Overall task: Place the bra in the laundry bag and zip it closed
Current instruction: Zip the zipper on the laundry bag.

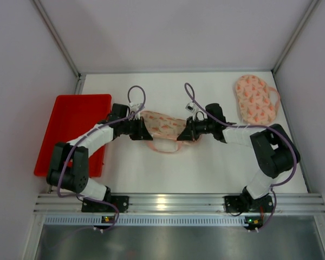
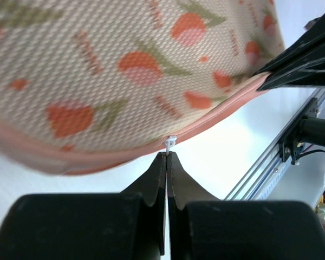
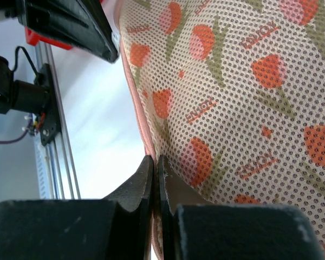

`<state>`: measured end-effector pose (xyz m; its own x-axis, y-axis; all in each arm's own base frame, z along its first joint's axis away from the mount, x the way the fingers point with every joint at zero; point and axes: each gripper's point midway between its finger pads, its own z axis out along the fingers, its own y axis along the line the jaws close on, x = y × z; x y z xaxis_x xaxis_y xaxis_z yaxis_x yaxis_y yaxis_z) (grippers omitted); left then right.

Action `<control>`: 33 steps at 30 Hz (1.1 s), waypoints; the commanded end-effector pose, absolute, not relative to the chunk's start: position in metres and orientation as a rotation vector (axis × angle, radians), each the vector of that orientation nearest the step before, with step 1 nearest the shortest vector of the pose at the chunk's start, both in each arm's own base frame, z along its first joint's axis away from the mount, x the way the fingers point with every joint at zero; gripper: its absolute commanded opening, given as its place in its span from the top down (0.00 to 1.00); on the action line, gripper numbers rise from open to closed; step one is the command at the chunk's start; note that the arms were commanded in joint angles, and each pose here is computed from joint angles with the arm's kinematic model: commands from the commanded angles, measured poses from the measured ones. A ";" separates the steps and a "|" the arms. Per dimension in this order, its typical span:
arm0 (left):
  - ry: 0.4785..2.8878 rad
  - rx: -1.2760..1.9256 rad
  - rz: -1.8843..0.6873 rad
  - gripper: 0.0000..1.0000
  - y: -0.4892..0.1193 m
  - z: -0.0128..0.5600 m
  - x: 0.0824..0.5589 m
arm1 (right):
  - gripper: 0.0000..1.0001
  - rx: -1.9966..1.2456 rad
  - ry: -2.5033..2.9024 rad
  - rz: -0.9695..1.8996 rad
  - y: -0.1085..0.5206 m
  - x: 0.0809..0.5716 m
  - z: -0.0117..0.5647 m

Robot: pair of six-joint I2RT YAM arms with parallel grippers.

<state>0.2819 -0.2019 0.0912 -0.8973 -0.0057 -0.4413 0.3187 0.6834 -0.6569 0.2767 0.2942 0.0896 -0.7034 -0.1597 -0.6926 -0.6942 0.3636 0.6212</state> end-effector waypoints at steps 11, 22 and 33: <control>2.474 0.319 -1.185 1.00 -0.195 0.099 0.276 | 0.39 -0.937 1.980 1.115 0.256 0.314 0.113; 2.444 0.263 -1.369 1.00 -0.229 0.112 0.259 | 0.23 -1.224 1.630 0.987 0.297 0.288 0.170; 2.424 0.299 -1.459 1.00 -0.246 0.134 0.254 | 0.36 -1.603 1.241 0.700 0.334 0.265 0.155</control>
<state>0.2468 -0.2352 0.1057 -0.9524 0.0232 -0.3041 0.2682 0.5384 -0.7989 0.2564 0.3233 0.1459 0.0982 -0.4119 -0.9059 -0.9912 0.0406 -0.1259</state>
